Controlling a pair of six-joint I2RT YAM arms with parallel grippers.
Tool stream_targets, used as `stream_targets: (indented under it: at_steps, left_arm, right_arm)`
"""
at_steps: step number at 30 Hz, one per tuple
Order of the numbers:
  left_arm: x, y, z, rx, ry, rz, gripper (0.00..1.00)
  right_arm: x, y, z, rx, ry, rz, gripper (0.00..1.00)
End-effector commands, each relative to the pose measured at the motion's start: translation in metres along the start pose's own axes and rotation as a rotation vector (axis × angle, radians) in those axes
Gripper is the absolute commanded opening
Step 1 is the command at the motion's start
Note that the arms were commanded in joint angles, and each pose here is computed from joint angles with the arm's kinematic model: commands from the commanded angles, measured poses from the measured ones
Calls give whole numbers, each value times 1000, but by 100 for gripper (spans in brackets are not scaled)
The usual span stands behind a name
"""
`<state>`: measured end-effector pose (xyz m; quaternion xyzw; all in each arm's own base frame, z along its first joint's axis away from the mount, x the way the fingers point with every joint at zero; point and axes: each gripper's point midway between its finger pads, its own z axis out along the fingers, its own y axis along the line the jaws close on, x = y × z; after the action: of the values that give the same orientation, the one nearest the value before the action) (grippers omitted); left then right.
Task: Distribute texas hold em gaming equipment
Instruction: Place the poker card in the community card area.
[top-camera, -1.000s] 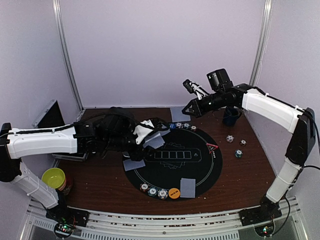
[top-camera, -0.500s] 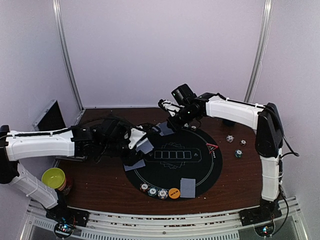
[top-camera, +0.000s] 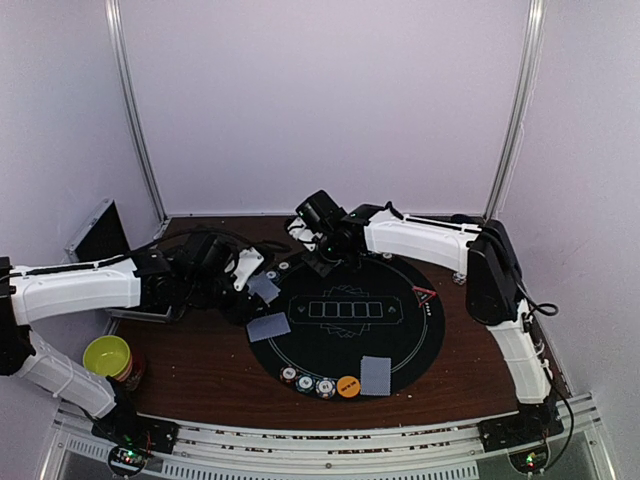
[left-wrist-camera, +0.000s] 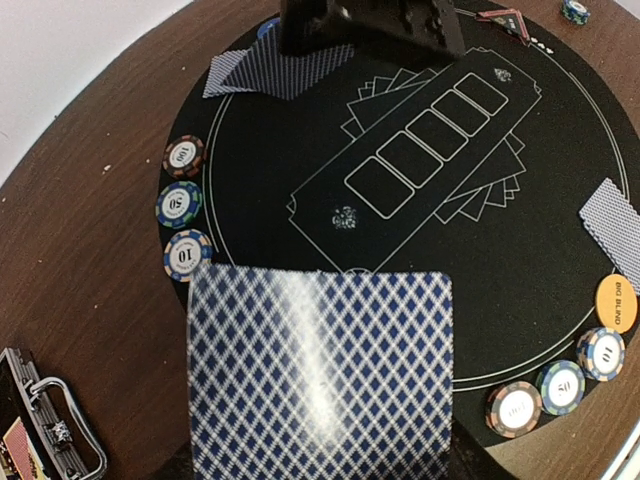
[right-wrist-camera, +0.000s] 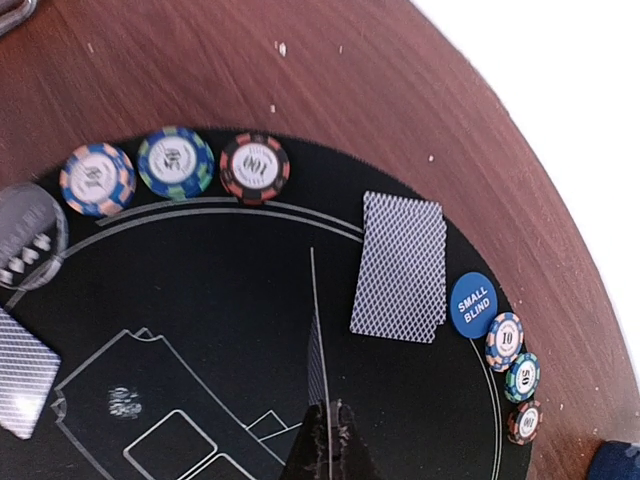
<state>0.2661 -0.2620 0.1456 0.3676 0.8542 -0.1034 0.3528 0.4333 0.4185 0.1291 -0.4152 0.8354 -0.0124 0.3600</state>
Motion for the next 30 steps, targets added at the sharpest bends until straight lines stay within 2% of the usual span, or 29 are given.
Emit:
stream_targets:
  at_steps: [1,6,15,24,30]
  left_arm:
    - [-6,2,-8,5,-29,-54,60]
    - [-5,5,-12,-12,-44,-58,60]
    - [-10,5,-18,-7,-73,-59,60]
    - [-14,7,-25,-14,-99,-61,60]
    - [-14,8,-26,-21,-103,-62,60]
  right_arm:
    - [7,0,12,108,43,-78,0]
    - [18,17,26,112,79,-128,0]
    - [27,70,30,-119,77,-161,1]
    - [37,93,36,-217,98,-150,5]
    - [45,103,42,-245,123,-153,15]
